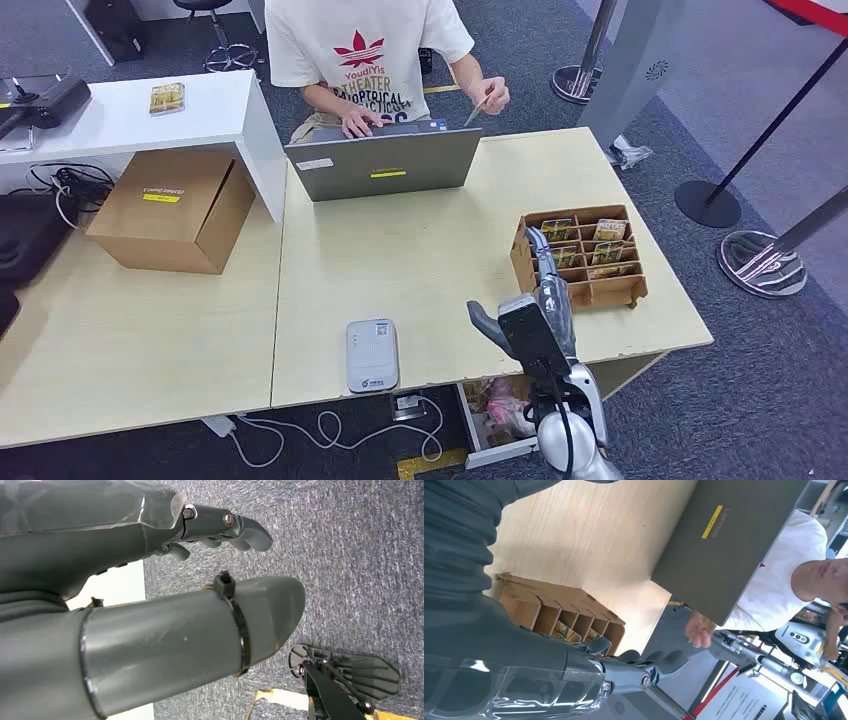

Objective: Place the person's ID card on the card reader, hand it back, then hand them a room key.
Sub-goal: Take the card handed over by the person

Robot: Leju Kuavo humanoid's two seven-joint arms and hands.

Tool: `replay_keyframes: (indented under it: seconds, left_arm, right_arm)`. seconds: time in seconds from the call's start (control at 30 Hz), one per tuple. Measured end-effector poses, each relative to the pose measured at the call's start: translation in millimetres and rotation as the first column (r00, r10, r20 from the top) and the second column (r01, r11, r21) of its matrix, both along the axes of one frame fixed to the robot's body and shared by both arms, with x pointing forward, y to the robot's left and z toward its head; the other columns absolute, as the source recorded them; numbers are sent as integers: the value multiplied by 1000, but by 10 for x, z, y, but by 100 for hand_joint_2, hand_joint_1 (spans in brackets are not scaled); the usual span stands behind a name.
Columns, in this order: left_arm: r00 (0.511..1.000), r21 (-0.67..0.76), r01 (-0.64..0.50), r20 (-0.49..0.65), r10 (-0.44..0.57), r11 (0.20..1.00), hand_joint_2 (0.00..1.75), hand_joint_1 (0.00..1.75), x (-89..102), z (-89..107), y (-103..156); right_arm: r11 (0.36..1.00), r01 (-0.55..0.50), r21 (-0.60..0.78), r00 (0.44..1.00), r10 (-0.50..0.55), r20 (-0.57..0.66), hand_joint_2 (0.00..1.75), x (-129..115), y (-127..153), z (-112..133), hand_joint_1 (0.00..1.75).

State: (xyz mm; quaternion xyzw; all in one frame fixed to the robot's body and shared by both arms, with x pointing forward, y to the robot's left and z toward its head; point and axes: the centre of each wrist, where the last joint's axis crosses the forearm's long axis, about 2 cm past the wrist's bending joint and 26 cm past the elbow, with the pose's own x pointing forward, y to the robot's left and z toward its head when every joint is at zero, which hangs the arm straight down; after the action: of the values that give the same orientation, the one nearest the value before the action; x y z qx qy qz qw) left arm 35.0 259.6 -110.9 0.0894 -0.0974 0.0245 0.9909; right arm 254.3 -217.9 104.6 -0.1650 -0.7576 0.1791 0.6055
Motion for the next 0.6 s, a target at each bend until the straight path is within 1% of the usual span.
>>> replay_keyframes:
  seconds: [0.6]
  left_arm:
    - [1000,0,-4,1,4,1000,0,0,3,0,0]
  right_arm:
    - [1000,-1,0,1000,1,2,175,9,1,7,0]
